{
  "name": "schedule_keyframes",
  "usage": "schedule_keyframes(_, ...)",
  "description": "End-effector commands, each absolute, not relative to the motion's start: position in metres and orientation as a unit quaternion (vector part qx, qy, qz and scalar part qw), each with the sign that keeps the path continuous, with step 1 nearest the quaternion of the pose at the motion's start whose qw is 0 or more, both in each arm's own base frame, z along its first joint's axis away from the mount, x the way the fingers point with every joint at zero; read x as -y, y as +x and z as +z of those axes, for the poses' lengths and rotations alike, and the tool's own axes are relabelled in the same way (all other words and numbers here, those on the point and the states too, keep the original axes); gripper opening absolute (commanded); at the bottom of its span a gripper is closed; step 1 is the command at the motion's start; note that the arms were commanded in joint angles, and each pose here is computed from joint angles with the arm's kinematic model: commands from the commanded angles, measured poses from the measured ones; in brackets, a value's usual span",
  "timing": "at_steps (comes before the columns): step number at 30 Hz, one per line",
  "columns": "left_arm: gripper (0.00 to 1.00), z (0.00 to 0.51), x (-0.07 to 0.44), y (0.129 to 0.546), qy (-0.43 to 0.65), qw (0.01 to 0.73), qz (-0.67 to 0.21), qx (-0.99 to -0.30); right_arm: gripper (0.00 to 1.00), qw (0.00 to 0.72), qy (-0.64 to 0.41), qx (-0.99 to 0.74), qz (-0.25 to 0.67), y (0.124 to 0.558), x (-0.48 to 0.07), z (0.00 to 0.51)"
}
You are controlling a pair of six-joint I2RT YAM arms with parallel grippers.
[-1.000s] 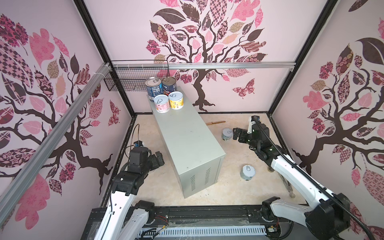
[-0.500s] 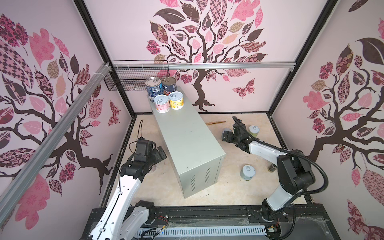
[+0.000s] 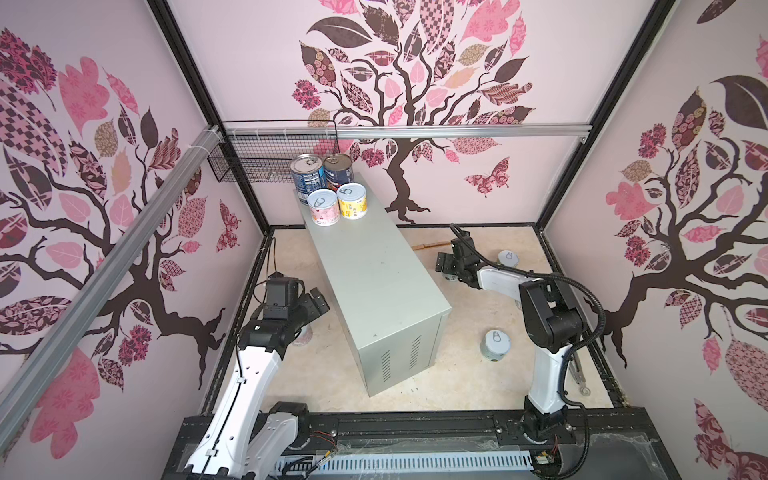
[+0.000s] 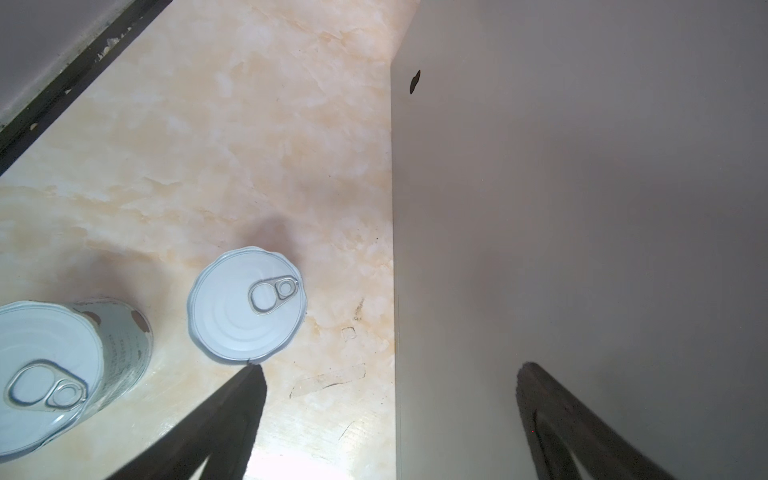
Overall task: Place and organize the canned foods onto the counter
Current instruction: 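Close the right gripper around the white-lidded can and lift it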
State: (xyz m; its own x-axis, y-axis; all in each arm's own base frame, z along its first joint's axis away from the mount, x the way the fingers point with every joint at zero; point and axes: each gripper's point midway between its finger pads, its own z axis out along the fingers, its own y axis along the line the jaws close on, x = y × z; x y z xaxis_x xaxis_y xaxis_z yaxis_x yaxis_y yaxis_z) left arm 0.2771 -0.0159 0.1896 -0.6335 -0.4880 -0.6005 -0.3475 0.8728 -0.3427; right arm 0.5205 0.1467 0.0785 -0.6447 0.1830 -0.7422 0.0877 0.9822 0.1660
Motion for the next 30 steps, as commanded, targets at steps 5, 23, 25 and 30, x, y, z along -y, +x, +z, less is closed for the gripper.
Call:
schedule_keyframes(5, 0.98, 0.176, 0.022, 0.278, -0.223, 0.343, -0.109, -0.906, 1.00, 0.392, 0.066, -0.918, 0.020, 0.534, -0.143, 0.048)
schedule_keyframes(23, 0.98, 0.171, 0.029, 0.280, -0.213, 0.326, -0.122, -0.913, 0.97, 0.349, 0.046, -0.936, 0.008, 0.534, -0.147, 0.017)
schedule_keyframes(25, 0.98, 0.171, 0.029, 0.280, -0.213, 0.326, -0.122, -0.913, 0.94, 0.350, 0.047, -0.936, 0.006, 0.534, -0.146, 0.018)
schedule_keyframes(30, 0.98, 0.173, 0.029, 0.279, -0.212, 0.330, -0.125, -0.912, 0.85, 0.351, 0.046, -0.935, 0.003, 0.530, -0.144, 0.021)
